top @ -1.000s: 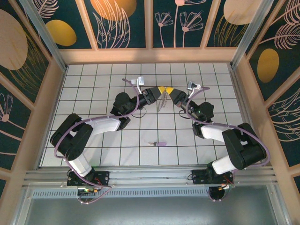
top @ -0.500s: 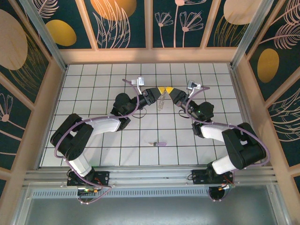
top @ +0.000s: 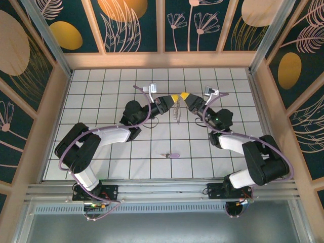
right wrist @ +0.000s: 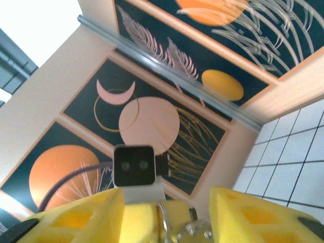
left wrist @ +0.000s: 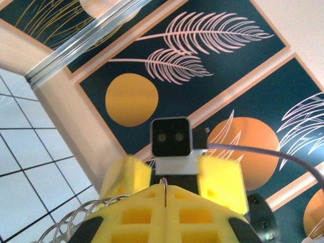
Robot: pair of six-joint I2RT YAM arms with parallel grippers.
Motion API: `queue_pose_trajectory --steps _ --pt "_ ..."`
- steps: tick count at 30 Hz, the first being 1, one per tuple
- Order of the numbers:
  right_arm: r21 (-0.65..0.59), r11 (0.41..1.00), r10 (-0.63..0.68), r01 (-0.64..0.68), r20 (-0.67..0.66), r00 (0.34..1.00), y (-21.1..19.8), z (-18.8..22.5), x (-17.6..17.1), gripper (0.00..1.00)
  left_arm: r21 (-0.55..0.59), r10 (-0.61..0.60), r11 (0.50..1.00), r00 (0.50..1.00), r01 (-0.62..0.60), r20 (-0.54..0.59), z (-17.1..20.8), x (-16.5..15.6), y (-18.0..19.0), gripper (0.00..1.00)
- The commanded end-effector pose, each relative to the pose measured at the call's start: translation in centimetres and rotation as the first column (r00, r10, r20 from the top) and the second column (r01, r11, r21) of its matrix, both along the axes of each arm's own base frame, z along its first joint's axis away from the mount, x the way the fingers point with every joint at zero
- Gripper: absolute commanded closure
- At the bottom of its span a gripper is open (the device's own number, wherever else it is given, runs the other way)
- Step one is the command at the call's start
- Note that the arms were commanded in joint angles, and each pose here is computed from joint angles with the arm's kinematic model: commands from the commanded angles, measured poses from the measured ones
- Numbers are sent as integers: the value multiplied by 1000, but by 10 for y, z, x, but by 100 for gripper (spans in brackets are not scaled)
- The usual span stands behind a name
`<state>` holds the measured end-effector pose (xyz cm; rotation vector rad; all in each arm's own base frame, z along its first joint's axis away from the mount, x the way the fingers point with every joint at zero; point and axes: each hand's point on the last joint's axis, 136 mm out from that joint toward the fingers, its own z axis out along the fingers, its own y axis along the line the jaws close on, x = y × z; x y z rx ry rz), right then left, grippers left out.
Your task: Put the keys on the keyring
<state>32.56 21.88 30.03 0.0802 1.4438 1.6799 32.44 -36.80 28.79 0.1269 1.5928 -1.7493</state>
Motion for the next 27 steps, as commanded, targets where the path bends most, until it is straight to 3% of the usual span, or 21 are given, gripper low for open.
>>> queue_pose_trajectory --steps 1,5,16,27 --pt "-38 998 -41 43 57 998 -17 19 -5 47 28 -8 1000 997 6 71 13 -4 -4 100" --pt "-116 991 -65 71 54 996 -30 17 -4 44 95 -21 995 994 11 107 16 -5 -8 100" --pt "-199 979 66 -48 86 994 -28 11 -19 47 254 -140 963 972 90 186 33 -14 -24 100" --pt "-177 982 90 -71 102 991 -27 12 -29 53 255 -249 946 952 199 178 30 -23 -36 100"
